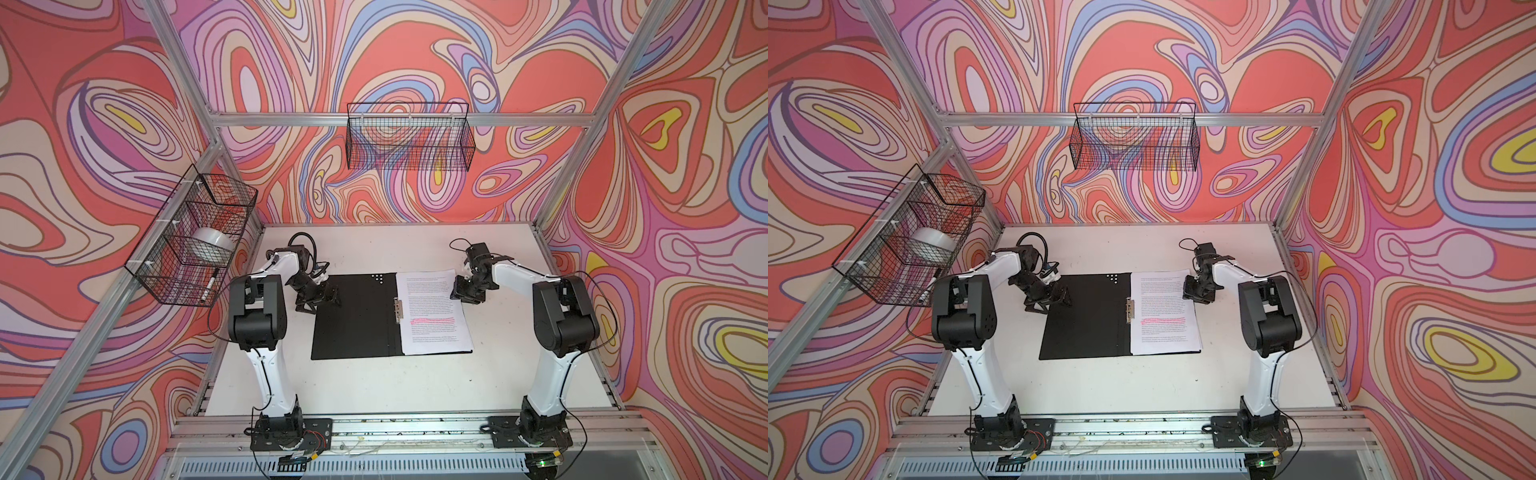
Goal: Put the files into the folder
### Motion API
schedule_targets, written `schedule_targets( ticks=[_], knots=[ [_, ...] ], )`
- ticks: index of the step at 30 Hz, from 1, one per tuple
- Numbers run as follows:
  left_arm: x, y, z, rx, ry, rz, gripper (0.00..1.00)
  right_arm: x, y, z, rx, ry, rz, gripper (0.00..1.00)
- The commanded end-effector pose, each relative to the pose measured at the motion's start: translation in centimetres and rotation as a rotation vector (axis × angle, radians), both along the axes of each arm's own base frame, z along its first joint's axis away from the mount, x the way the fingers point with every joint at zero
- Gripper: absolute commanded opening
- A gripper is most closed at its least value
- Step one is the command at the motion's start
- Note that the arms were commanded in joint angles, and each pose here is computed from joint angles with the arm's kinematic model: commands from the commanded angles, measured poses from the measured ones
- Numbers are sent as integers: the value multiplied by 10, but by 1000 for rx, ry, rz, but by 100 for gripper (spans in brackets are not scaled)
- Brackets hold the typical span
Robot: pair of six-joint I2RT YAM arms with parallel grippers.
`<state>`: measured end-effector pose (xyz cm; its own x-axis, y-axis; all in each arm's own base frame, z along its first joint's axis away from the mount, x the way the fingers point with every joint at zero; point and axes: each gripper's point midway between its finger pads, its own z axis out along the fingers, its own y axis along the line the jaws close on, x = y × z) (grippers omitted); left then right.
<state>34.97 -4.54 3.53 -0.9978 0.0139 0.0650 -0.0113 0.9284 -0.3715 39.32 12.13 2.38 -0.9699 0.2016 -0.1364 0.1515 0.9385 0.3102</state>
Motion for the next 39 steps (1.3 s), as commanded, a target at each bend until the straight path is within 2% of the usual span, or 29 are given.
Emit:
schedule_targets(
  ticks=[1, 5, 11, 23, 32, 39],
  knots=[
    [-12, 9, 0, 68, 1, -9, 100, -41, -14, -27, -91, 166, 1, 44],
    [-15, 11, -2, 85, 3, -16, 100, -35, -15, -18, -96, 130, -8, 45],
    [-21, 8, -13, 63, 46, -15, 100, -41, -11, -18, -69, 157, 3, 45],
    [-22, -12, -18, -53, 122, -20, 100, -48, -7, -29, -47, 208, 11, 45],
    [-17, -26, -6, -145, 102, -9, 100, -50, -5, -37, -41, 243, 14, 45],
    [-15, -43, 24, -266, 37, -44, 100, -55, -5, -43, -44, 268, 21, 45]
  ],
)
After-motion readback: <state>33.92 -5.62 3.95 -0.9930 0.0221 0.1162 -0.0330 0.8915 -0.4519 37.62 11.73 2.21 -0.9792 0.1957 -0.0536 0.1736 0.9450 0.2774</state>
